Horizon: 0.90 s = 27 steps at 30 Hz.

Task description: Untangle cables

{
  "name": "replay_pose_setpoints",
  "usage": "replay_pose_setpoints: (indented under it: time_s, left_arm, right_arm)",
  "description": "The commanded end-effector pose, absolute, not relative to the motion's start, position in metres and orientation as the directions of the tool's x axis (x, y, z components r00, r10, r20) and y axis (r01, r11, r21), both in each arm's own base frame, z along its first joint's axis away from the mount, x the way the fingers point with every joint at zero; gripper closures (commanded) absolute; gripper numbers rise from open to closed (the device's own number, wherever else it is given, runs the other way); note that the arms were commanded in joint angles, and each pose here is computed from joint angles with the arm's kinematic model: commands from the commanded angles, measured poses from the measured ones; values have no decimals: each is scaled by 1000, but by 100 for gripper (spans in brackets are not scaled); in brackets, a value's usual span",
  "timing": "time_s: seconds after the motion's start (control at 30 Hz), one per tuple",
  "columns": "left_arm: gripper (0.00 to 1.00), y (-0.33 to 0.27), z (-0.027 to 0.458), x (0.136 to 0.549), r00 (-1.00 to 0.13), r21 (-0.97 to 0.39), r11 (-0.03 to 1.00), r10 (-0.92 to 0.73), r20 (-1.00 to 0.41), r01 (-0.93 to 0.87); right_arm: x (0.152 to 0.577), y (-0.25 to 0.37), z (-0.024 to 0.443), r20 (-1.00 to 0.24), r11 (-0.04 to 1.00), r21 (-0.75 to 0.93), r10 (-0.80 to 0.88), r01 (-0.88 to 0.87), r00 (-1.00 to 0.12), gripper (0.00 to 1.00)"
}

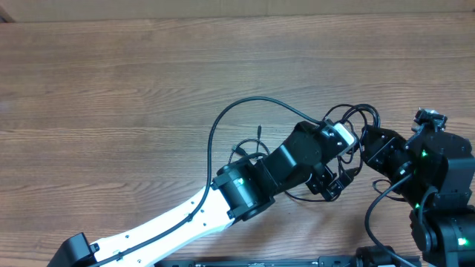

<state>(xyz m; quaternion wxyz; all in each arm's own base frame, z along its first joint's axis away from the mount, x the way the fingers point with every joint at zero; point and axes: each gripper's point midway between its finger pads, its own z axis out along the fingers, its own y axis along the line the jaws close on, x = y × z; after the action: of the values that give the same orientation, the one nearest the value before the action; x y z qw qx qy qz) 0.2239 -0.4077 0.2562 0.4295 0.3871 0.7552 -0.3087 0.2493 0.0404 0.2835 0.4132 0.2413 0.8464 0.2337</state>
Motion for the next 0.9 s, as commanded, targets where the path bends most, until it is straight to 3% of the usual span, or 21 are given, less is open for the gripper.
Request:
replay_pose_setpoints:
  time_s: [0.0,0.23,0.4,0.87]
  left_arm:
    - [0,-415,262,219,-319,-133,500,307,-896,856]
    - [0,-425,256,191,-281,-106,430,368,-886,897]
    - [1,-406,245,200,-340,-91,532,393,-854,842]
    - [0,-425,281,192,-320,-175,455,265,-910,873]
  right_arm:
    - [250,42,296,-600,770,608,604,192,-524,96]
    - [262,42,285,-584,777,592,597,214,-550,96]
    - [271,39,279,-580,780,580,599,237,-552,96]
    - [272,43,281,-585,785,582,585,211,-562,96]
